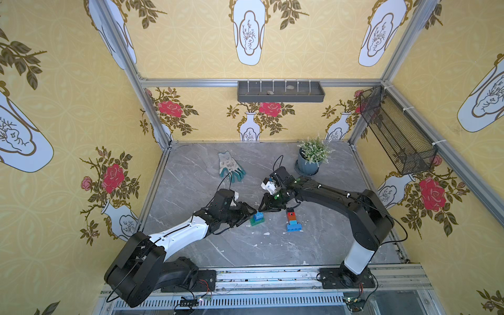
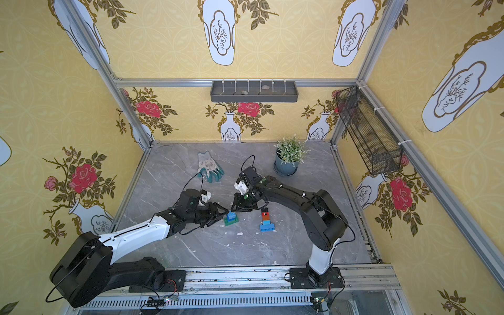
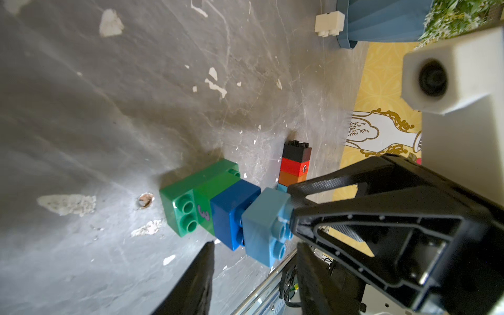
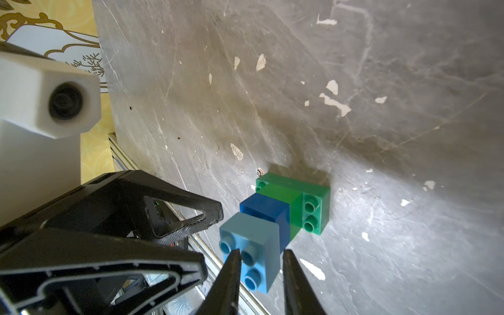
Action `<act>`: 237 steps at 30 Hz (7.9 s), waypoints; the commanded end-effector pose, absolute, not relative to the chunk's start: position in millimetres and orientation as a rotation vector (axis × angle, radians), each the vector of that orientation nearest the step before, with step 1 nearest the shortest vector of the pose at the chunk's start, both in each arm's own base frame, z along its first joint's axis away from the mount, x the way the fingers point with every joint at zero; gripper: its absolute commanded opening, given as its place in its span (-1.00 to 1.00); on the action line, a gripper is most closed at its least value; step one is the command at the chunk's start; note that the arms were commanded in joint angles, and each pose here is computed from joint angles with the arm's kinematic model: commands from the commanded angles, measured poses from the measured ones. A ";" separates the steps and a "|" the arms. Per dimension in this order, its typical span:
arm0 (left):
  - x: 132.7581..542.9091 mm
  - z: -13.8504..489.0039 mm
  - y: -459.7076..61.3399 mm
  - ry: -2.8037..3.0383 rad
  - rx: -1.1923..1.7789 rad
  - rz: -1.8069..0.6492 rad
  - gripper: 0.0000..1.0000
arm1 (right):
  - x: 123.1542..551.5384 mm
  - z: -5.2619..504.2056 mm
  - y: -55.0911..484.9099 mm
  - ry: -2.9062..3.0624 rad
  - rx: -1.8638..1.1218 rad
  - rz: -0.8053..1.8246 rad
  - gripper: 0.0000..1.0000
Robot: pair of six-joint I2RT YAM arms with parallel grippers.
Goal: Assemble the number 1 with lego
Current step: Assemble the lego brick with the lego brick, then pick up the lego brick from the center of the board.
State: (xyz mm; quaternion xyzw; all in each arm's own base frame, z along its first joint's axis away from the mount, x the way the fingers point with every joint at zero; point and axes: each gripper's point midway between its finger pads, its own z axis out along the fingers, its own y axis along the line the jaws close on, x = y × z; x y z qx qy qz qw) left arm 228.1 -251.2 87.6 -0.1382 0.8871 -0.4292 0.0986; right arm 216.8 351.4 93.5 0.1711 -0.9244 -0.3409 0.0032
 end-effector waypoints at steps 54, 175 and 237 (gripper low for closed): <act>206.5 45.3 -238.3 2.753 -0.456 -1.189 -0.46 | 194.2 68.0 355.9 -2.911 0.743 -0.771 -0.60; 265.6 166.1 -182.2 2.244 -0.276 -0.835 -0.27 | 440.9 24.9 212.3 -3.348 0.748 -0.091 -0.13; 245.2 254.0 -242.6 2.289 0.072 -1.473 0.22 | 212.2 249.9 399.0 -2.454 3.041 -0.766 -0.50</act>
